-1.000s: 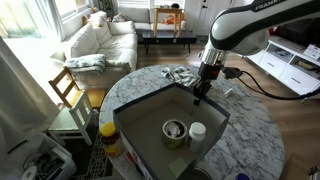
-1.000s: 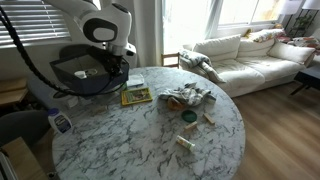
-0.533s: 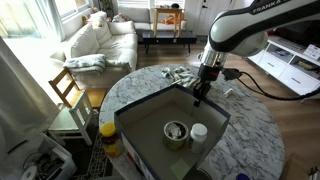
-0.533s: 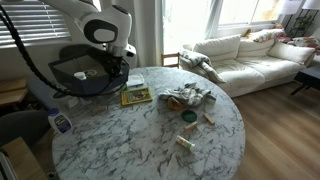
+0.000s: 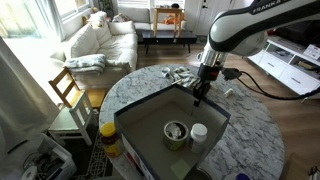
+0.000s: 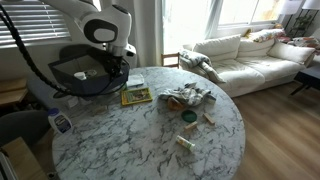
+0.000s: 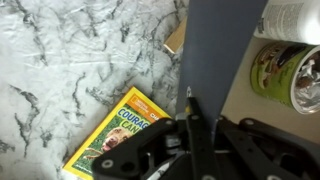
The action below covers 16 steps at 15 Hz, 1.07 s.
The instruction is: Put the yellow tin and white and orange container in the box then put the box on the clear container
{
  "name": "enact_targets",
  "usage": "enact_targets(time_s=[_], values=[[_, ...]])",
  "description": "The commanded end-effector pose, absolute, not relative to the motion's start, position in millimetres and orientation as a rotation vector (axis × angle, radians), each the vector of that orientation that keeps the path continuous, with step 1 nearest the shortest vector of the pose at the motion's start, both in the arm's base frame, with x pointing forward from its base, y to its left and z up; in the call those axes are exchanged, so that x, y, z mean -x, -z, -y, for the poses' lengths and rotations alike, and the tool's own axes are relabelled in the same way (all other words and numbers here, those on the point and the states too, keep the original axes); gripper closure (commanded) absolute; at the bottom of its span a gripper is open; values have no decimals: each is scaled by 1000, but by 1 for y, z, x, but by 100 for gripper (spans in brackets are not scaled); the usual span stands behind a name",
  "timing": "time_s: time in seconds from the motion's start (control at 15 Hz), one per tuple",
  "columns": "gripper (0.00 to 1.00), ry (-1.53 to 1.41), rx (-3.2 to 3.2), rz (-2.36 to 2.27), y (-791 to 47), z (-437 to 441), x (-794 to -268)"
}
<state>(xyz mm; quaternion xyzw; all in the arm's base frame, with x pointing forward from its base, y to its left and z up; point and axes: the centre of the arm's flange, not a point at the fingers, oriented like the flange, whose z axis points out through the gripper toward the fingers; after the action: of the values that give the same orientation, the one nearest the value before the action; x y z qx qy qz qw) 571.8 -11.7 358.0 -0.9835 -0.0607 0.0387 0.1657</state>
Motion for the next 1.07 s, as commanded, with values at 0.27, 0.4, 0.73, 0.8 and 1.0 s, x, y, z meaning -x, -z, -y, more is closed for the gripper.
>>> enact_targets(time_s=[0.27,0.4,0.73,0.8,1.0], values=[[99,-127,2781,224,-363,4,-572],[99,-129,2781,229,-362,2,-572],[99,-135,2783,232,-362,-2,-571],[99,-136,2785,237,-362,-2,-571],[99,-141,2784,243,-362,-5,-570]])
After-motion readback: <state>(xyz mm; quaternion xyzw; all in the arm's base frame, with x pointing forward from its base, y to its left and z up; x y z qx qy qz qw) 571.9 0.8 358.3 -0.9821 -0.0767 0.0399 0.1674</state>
